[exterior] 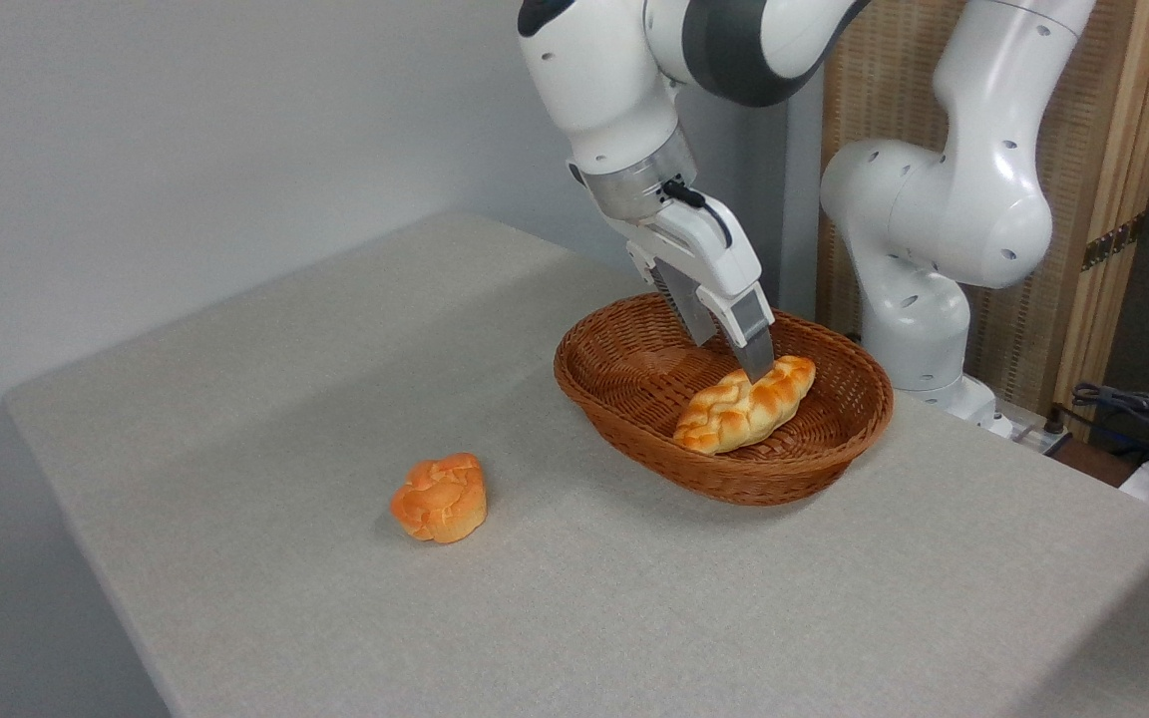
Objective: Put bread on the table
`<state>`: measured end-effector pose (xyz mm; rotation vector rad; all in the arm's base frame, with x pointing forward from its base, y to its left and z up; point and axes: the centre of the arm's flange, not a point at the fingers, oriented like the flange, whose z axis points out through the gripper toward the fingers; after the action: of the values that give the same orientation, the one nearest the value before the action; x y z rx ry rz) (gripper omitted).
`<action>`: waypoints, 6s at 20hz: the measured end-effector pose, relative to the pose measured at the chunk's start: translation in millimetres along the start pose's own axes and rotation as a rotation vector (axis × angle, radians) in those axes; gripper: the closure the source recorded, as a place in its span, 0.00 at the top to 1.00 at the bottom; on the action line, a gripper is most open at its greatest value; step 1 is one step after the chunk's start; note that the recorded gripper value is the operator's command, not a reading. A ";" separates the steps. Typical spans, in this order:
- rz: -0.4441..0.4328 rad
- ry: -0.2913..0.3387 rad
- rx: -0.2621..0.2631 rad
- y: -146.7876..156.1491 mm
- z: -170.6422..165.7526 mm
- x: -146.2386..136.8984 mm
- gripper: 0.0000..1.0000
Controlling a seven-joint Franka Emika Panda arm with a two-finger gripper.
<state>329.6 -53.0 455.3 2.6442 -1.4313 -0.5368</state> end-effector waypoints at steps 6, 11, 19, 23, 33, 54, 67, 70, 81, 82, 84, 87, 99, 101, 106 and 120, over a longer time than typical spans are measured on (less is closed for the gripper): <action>0.017 -0.059 0.025 -2.4 16.8 -1.5 1.00; 0.019 -0.057 0.030 -4.2 29.1 0.4 1.00; -0.001 -0.059 0.012 -9.1 40.9 -5.4 1.00; -0.010 -0.048 0.016 -12.8 46.1 -6.9 0.98; -0.010 -0.021 0.040 -15.9 48.3 -3.9 0.30; -0.020 0.020 0.026 -3.2 -35.8 -11.8 0.27; -0.131 0.282 0.212 -140.2 -78.6 18.0 0.42; -0.134 0.287 0.236 -162.8 -61.1 38.0 0.82; -0.133 0.256 0.220 -182.6 -33.6 58.1 1.00; -0.133 0.254 0.219 -183.0 -32.8 58.4 1.00; -0.134 0.254 0.219 -183.3 -32.8 58.3 1.00; -0.134 0.257 0.221 -183.6 -34.4 58.1 1.00; -0.210 0.320 0.263 -154.6 -145.9 32.2 1.00; -0.205 0.320 0.249 -136.5 -185.1 25.4 1.00; -0.257 0.348 0.228 -112.5 -221.0 40.0 1.00; -0.245 0.320 0.221 -139.9 -227.3 53.4 1.00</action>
<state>545.8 -39.1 620.1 2.9261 -1.1405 0.0380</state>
